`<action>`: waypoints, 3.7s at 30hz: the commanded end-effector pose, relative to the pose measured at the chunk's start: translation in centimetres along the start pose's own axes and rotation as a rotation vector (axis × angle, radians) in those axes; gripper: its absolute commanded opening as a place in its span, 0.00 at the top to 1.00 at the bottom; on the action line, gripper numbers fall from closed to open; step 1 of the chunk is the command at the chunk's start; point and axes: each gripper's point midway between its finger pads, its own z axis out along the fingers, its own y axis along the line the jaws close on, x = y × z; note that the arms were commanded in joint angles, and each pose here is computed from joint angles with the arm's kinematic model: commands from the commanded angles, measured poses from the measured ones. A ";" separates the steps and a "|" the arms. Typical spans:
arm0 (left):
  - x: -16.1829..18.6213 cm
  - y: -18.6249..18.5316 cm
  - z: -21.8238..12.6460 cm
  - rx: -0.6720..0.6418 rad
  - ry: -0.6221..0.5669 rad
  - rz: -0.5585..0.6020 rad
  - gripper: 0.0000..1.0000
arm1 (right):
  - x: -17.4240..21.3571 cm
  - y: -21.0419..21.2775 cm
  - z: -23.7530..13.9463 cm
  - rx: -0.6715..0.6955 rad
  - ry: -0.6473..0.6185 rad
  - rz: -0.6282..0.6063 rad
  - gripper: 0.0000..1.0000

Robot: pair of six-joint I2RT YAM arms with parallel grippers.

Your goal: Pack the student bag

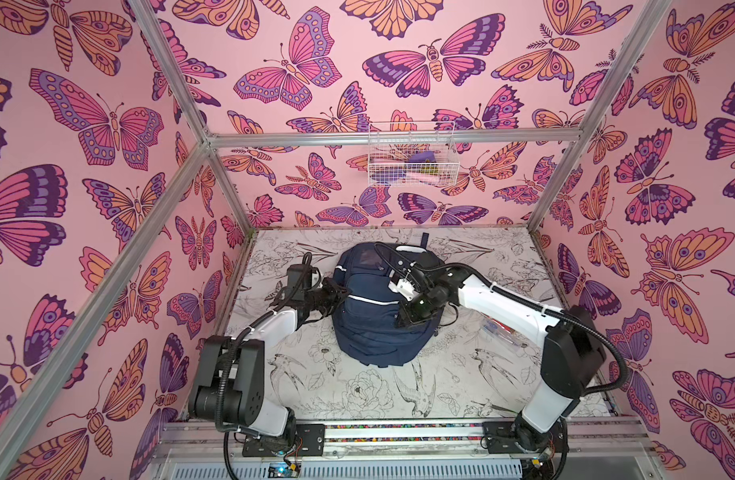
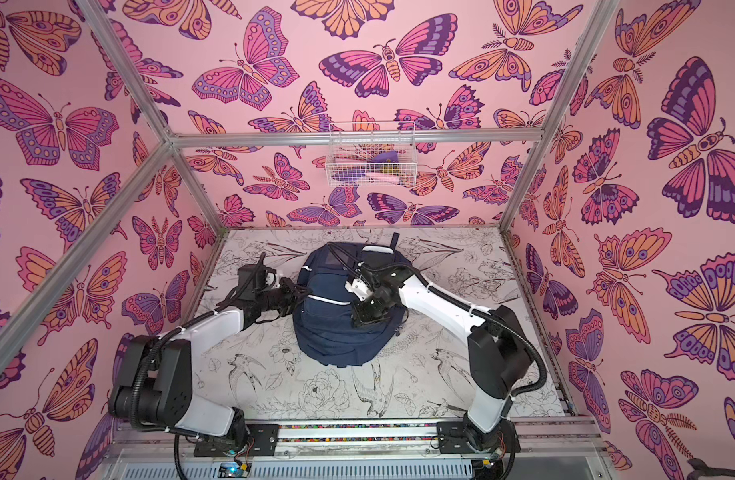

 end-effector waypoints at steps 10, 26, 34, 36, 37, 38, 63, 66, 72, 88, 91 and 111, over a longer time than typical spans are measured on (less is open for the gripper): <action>2.4 -3.9 0.5 0.163 -0.020 -0.057 1.00 | -6.0 7.2 2.2 -0.176 -0.075 -0.067 1.00; 2.8 -1.3 1.3 -0.026 0.048 -0.002 0.57 | -1.3 4.6 0.2 -0.167 -0.017 -0.034 1.00; 2.9 -1.8 2.6 -0.003 0.102 -0.023 0.82 | -1.5 4.7 0.2 -0.169 -0.032 -0.024 1.00; 3.0 -2.3 2.7 0.019 0.106 -0.034 0.95 | -1.7 4.8 0.4 -0.174 -0.036 -0.024 1.00; 3.1 -2.6 2.7 0.034 0.105 -0.041 1.00 | -1.8 5.0 0.6 -0.176 -0.036 -0.025 1.00; 3.1 -2.9 2.6 0.048 0.104 -0.047 1.00 | -1.9 5.3 0.8 -0.179 -0.034 -0.029 1.00; 5.8 -2.1 2.0 0.067 0.010 -0.095 1.00 | -11.8 10.6 3.4 -0.279 -0.189 -0.019 1.00; 5.5 -2.3 1.9 0.075 -0.008 -0.104 1.00 | -11.9 10.3 3.6 -0.271 -0.200 0.001 0.91; 5.6 -2.0 1.9 0.070 -0.010 -0.097 1.00 | -8.9 6.3 0.9 -0.094 -0.258 0.051 0.54; 7.8 -5.8 -0.4 -0.143 0.033 0.673 0.57 | 1.7 -8.5 -11.6 0.163 -0.442 0.502 0.36; 9.2 -7.2 -0.9 -0.166 0.076 0.896 0.54 | 2.0 -11.0 -13.5 0.190 -0.478 0.574 0.36; 13.5 -7.7 -1.2 -0.179 0.205 1.040 0.55 | 11.0 -31.9 -15.6 0.564 -0.438 1.059 0.10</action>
